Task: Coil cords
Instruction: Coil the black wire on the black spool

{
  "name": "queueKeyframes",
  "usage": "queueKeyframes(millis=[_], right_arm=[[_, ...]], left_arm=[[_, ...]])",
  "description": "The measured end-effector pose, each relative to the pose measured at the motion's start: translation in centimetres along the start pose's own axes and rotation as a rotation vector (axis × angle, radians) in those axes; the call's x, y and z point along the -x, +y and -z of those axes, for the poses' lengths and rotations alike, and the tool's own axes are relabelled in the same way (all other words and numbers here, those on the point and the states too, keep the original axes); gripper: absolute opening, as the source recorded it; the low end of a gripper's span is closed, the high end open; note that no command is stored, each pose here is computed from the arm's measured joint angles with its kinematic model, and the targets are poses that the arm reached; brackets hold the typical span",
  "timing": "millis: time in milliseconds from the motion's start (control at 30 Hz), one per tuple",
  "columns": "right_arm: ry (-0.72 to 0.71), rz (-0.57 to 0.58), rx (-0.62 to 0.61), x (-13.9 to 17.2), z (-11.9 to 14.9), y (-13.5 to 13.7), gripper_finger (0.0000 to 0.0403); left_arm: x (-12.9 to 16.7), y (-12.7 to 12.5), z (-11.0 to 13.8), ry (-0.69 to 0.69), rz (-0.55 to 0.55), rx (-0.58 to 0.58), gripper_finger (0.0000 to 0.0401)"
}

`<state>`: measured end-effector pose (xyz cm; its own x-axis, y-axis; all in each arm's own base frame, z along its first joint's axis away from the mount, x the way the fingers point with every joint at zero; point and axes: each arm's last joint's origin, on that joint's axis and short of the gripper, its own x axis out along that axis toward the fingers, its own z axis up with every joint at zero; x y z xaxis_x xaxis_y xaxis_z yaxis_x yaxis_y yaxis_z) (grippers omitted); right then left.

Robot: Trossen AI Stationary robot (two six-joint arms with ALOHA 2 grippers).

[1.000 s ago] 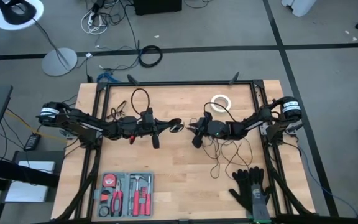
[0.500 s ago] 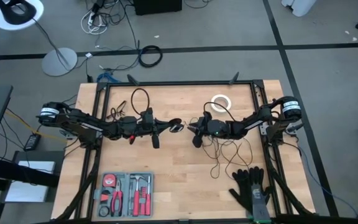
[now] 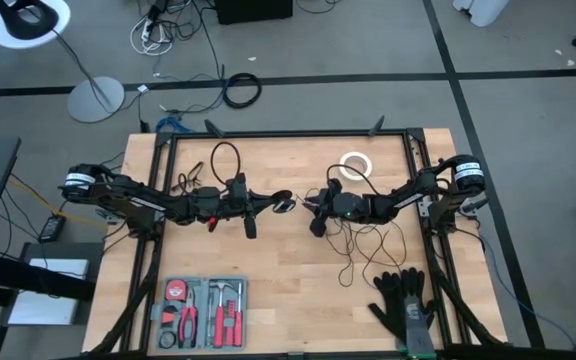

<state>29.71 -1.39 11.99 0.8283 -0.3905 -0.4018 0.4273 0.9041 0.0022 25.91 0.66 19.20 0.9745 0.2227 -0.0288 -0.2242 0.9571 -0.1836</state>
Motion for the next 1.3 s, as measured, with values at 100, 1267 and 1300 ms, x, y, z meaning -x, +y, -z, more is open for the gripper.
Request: queueKeyframes(millis=[100,1267,1300], right_arm=[[0.022,0.012,0.030,0.0,0.2,-0.1,0.0062],[-0.160,0.016,-0.022,4.0,-6.4,0.7,0.0001],[-0.171,0.009,-0.025,4.1,-7.0,1.0,0.0001]], left_arm=[[0.0,0.0,0.0,0.000,0.000,0.000,0.0000],[0.1,0.5,1.2,0.110,-0.100,-0.038,0.0000],[0.1,0.5,1.2,0.111,-0.107,-0.039,0.0000]])
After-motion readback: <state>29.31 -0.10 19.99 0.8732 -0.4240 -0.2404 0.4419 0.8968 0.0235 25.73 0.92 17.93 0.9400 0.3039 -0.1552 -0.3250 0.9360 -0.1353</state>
